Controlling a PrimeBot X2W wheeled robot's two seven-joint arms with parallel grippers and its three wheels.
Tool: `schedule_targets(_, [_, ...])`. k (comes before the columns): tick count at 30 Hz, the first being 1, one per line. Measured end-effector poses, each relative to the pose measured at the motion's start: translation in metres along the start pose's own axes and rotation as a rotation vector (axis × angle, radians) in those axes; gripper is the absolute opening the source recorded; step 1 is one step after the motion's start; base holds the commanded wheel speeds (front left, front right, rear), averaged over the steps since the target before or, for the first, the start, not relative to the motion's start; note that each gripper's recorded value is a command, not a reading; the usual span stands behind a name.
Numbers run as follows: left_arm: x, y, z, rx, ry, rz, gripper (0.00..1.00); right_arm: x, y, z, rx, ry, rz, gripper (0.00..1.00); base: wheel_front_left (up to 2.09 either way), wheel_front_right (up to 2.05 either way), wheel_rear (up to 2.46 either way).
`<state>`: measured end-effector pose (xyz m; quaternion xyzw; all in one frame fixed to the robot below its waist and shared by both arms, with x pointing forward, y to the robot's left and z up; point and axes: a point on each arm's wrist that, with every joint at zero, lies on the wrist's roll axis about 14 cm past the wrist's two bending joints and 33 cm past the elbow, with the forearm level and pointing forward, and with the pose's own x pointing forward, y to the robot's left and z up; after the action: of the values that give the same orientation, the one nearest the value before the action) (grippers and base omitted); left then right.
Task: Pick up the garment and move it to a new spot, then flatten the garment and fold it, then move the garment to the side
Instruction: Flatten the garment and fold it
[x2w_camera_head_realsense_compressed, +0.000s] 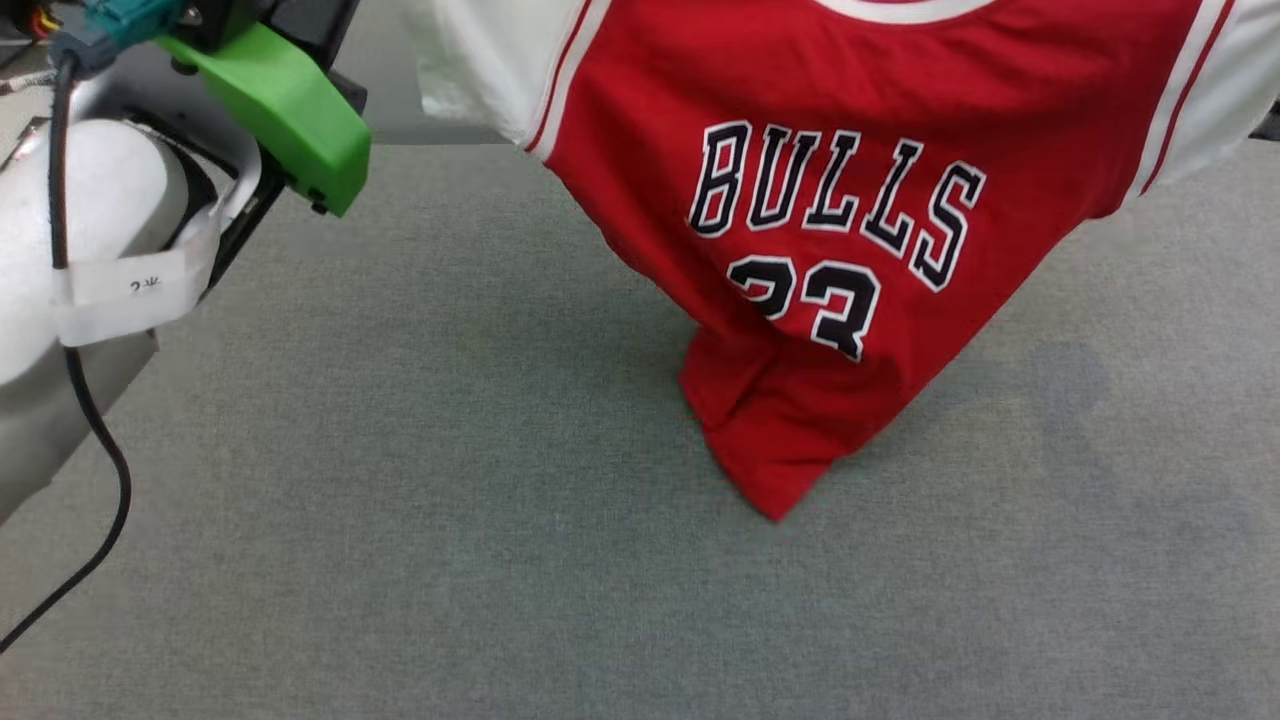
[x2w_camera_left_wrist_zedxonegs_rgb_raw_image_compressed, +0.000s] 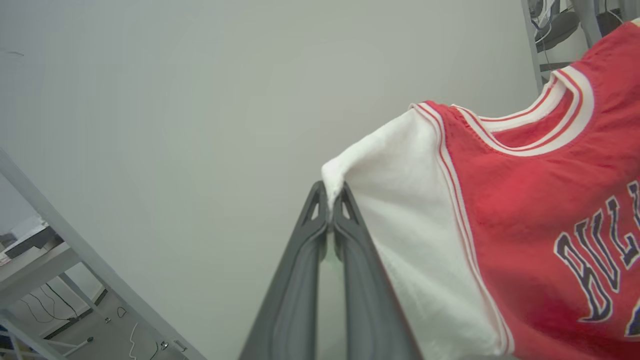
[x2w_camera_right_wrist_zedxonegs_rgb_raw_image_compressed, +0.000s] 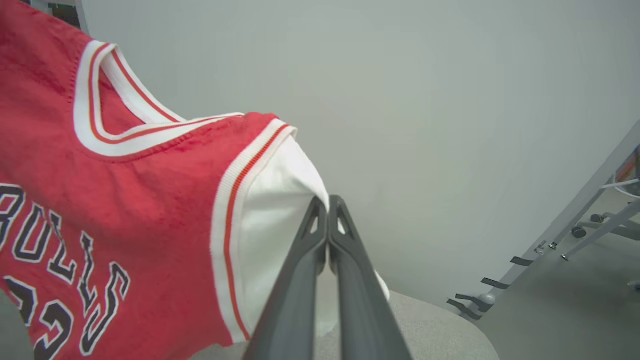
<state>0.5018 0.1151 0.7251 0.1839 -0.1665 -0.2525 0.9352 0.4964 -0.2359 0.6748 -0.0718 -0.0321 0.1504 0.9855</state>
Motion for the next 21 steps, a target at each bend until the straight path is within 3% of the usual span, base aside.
schedule_targets(5, [0.003, 0.016, 0.056, 0.065, -0.119, 0.034, 0.0, -0.005, -0.006, 0.069, -0.044, -0.174, -0.033, 0.0, 0.0, 0.0, 0.0])
schedule_targets(9, [0.011, 0.031, 0.088, 0.1, -0.189, 0.065, 0.0, -0.001, -0.007, 0.102, -0.08, -0.238, -0.044, 0.0, 0.0, 0.0, 0.0])
schedule_targets(21, [0.075, 0.054, 0.089, 0.085, -0.222, 0.077, 0.0, 0.067, -0.015, 0.126, -0.171, -0.228, -0.071, 0.0, 0.0, 0.0, 0.0])
